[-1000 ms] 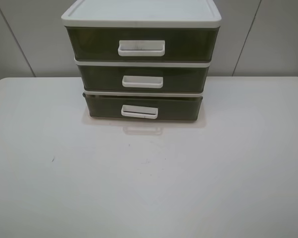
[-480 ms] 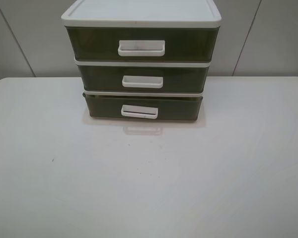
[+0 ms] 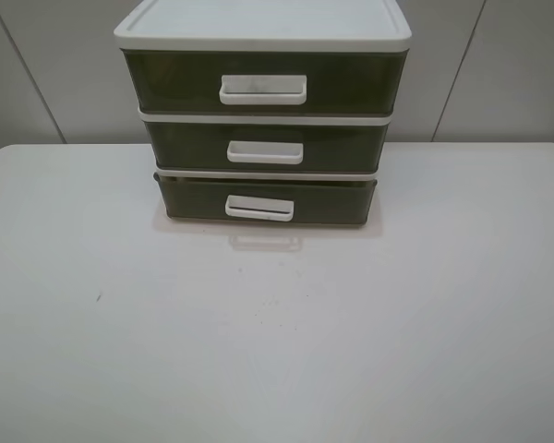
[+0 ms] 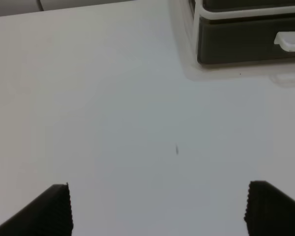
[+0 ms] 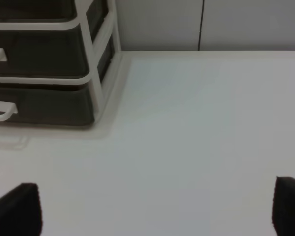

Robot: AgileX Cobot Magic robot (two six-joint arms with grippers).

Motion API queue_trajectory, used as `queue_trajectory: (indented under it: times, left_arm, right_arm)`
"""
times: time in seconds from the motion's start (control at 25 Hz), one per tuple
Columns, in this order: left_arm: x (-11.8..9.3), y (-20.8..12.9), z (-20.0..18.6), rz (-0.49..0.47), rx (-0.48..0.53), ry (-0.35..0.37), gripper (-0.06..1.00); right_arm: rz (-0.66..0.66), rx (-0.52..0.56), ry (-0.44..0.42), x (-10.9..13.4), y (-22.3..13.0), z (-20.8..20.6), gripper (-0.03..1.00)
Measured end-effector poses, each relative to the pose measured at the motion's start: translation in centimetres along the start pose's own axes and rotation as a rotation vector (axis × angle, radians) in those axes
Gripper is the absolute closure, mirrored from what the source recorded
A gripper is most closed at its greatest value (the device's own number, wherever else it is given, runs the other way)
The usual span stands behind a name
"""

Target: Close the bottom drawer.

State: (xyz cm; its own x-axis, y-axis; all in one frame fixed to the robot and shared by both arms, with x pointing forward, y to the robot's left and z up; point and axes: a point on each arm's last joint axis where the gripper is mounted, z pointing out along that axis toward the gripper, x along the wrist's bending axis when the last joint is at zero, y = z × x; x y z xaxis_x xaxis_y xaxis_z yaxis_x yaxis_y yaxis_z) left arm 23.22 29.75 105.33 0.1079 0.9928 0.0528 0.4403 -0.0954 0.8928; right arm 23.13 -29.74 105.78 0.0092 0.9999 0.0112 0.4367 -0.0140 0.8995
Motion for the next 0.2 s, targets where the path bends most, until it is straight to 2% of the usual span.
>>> queue_trajectory:
  times: [0.2]
  left_arm:
    - [0.00, 0.00, 0.00, 0.000, 0.000, 0.000, 0.23]
  right_arm:
    - [0.013, 0.000, -0.027, 0.02, 0.00, 0.01, 0.15]
